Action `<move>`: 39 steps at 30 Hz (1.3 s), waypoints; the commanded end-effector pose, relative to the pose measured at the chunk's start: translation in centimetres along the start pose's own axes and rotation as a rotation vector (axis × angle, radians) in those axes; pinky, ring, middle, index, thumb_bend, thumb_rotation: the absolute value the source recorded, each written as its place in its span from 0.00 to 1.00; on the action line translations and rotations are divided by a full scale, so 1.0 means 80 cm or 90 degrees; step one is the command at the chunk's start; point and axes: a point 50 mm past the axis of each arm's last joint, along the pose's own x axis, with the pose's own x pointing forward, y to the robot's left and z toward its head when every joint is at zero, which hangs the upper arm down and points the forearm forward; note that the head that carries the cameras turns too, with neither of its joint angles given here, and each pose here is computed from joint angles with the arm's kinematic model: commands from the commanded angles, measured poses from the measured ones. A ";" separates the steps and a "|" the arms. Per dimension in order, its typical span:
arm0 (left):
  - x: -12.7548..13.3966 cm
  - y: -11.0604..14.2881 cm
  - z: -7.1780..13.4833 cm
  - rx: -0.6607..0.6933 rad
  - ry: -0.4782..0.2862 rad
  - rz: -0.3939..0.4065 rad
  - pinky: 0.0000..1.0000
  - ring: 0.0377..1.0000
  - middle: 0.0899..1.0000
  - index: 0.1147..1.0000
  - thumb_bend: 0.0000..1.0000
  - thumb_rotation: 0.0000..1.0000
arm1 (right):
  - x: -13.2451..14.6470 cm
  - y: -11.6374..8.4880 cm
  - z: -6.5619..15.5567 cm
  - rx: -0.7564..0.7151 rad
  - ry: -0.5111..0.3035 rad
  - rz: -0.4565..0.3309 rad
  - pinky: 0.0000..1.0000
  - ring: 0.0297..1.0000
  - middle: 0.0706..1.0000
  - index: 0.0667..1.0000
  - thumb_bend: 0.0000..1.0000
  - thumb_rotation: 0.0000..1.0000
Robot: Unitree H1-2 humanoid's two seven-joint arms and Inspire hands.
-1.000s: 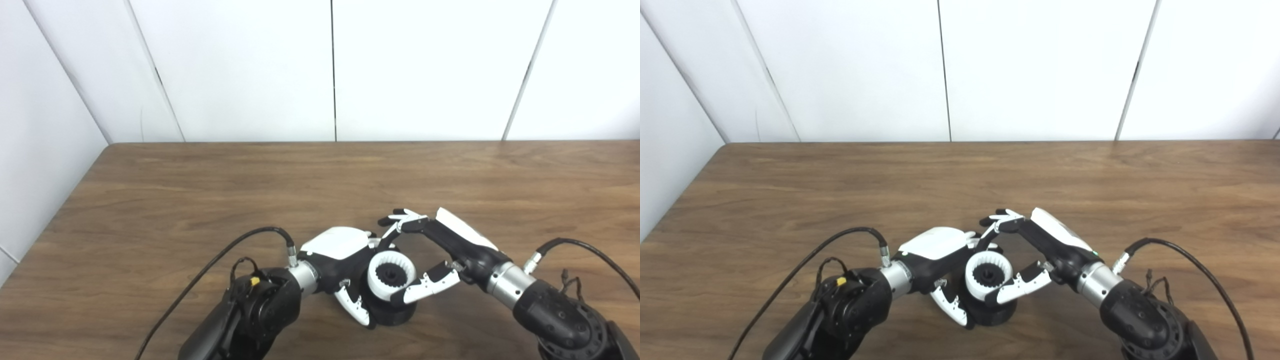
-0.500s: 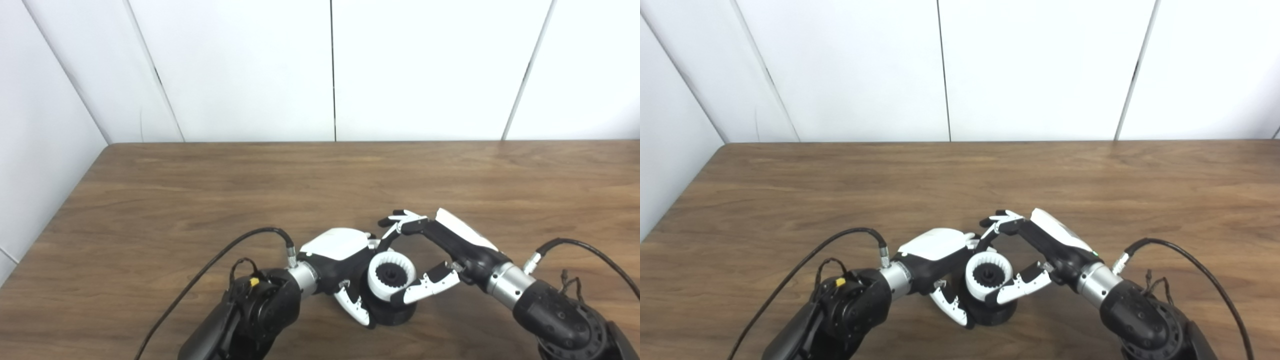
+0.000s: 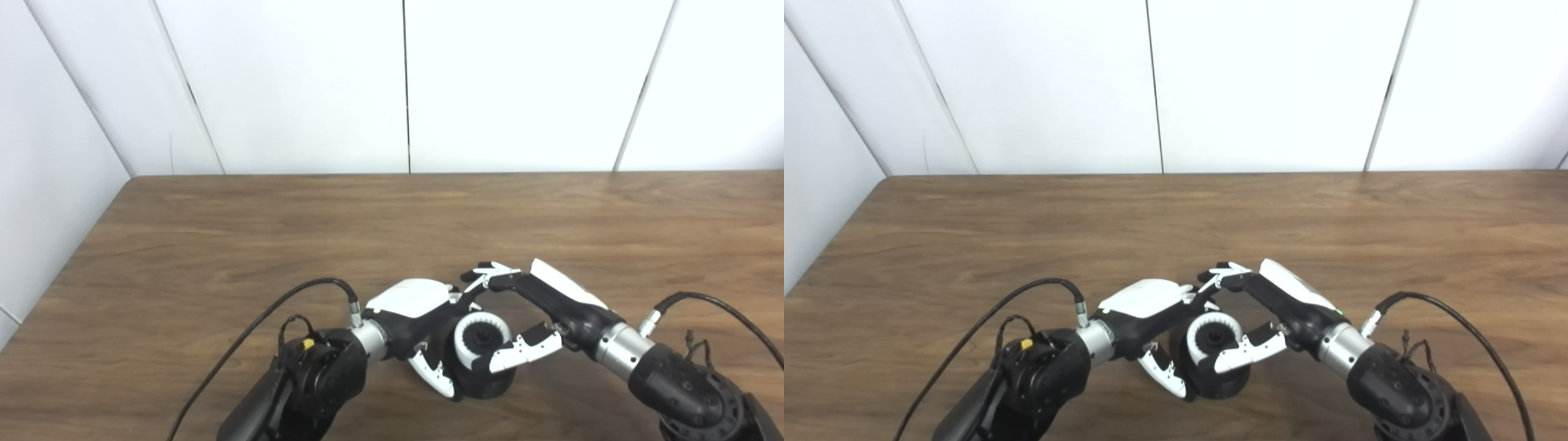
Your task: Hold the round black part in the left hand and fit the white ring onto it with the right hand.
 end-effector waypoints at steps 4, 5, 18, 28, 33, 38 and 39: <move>-0.002 0.004 0.003 -0.002 -0.002 -0.014 0.94 1.00 0.95 0.76 0.98 0.21 | 0.005 -0.021 0.013 -0.027 -0.032 -0.026 0.88 0.97 0.87 0.65 0.96 0.36; -0.002 0.004 0.003 -0.004 -0.001 -0.015 0.94 1.00 0.95 0.76 0.98 0.20 | 0.005 -0.021 0.014 -0.027 -0.032 -0.026 0.88 0.97 0.87 0.65 0.97 0.36; -0.005 0.007 -0.007 -0.003 0.008 -0.012 0.94 1.00 0.95 0.74 0.99 0.22 | 0.007 -0.023 0.017 -0.025 -0.032 -0.035 0.88 0.96 0.88 0.69 0.98 0.36; -0.021 0.013 -0.027 -0.053 0.023 0.008 0.87 1.00 0.94 0.78 1.00 0.26 | 0.001 -0.022 0.016 -0.006 -0.021 -0.062 0.84 0.95 0.93 0.74 1.00 0.41; -0.039 0.018 -0.039 -0.072 0.051 0.035 0.87 0.99 0.95 0.86 1.00 0.27 | -0.007 -0.025 0.011 0.004 -0.009 -0.072 0.84 0.95 0.94 0.76 1.00 0.44; -0.059 0.024 -0.051 -0.101 0.072 0.055 0.86 0.99 0.96 0.93 1.00 0.26 | -0.015 -0.029 0.007 0.024 0.001 -0.089 0.87 0.96 0.95 0.76 0.99 0.43; -0.062 0.025 -0.052 -0.106 0.074 0.057 0.86 0.99 0.97 0.94 1.00 0.26 | -0.016 -0.029 0.006 0.026 0.002 -0.091 0.87 0.95 0.95 0.76 0.99 0.44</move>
